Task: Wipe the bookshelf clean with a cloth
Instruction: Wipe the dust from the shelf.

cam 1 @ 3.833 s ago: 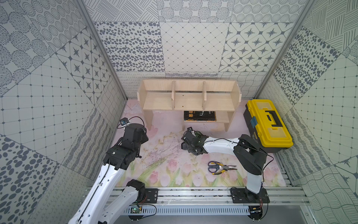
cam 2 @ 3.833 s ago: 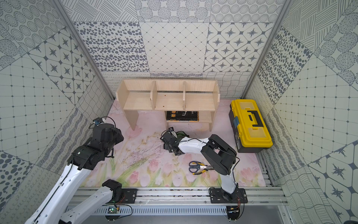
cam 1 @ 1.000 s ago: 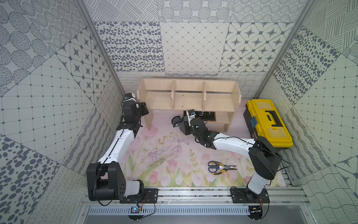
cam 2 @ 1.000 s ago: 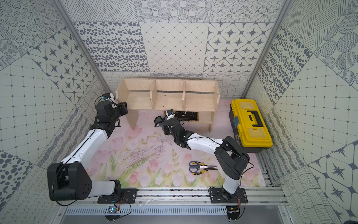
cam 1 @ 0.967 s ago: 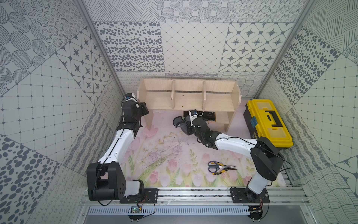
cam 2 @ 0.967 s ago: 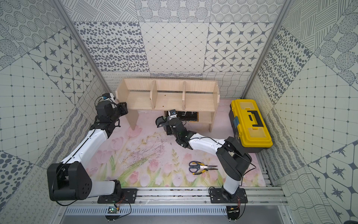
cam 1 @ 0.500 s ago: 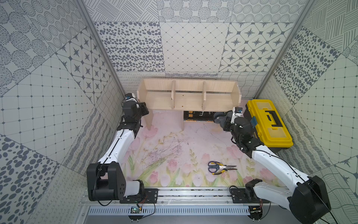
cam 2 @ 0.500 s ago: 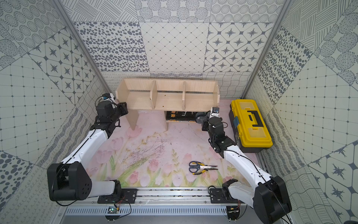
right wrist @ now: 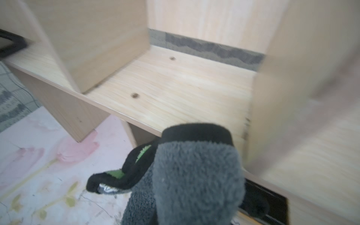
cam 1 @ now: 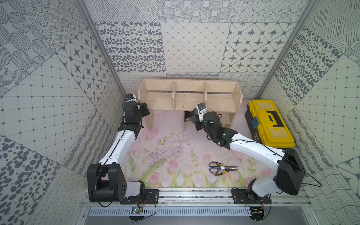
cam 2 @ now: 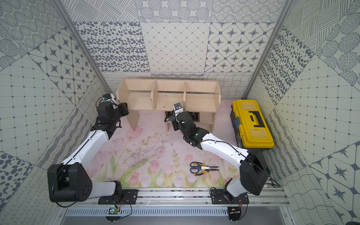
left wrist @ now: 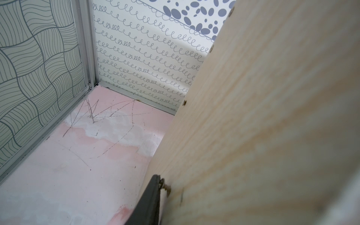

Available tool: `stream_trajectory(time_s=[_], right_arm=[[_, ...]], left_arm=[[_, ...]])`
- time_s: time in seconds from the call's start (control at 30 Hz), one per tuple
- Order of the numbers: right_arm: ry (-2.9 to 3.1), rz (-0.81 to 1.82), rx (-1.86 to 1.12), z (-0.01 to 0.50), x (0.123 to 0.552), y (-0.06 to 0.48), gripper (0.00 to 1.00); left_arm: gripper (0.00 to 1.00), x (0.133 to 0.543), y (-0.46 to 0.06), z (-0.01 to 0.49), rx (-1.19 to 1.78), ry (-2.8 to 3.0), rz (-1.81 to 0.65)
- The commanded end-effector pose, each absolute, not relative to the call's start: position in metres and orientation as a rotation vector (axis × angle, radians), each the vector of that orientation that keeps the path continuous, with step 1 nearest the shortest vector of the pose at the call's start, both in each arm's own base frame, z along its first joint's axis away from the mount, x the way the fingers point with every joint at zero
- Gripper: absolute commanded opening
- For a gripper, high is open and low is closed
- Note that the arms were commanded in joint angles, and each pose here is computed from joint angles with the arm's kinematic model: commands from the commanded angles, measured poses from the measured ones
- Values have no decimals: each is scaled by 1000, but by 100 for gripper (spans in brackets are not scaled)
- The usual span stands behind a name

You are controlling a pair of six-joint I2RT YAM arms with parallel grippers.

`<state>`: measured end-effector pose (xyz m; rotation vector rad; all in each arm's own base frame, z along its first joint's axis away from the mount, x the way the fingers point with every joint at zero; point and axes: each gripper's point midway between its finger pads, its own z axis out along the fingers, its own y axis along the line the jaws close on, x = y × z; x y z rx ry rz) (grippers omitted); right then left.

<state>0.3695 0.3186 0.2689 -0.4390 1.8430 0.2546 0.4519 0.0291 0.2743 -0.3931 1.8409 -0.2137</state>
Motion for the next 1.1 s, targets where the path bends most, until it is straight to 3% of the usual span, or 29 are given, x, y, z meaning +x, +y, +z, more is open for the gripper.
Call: stream_trajectory(time_s=[0.0,0.1,0.2,0.53,0.63,0.87,1.07], right_arm=[[1732,363,-439,302,373,367,0],[1717,360,-396,307,384,371,0],[1715,307,-317,310,393,340,0],[1765,161,117,295,378,120,0],[1795,111,215,276,372,76,0],[2000,135,401,165,377,54,0],[2031,177,433,148,383,58,0]], left_arm=[[0,446,28,266,-417,1871,-226],[0,446,28,266,-416,1871,-227],[0,446,28,263,-420,1875,-227],[0,446,29,262,-421,1875,-215],[0,447,28,262,-420,1876,-216],[0,445,27,261,-412,1876,-210],[0,445,25,262,-403,1874,-204]])
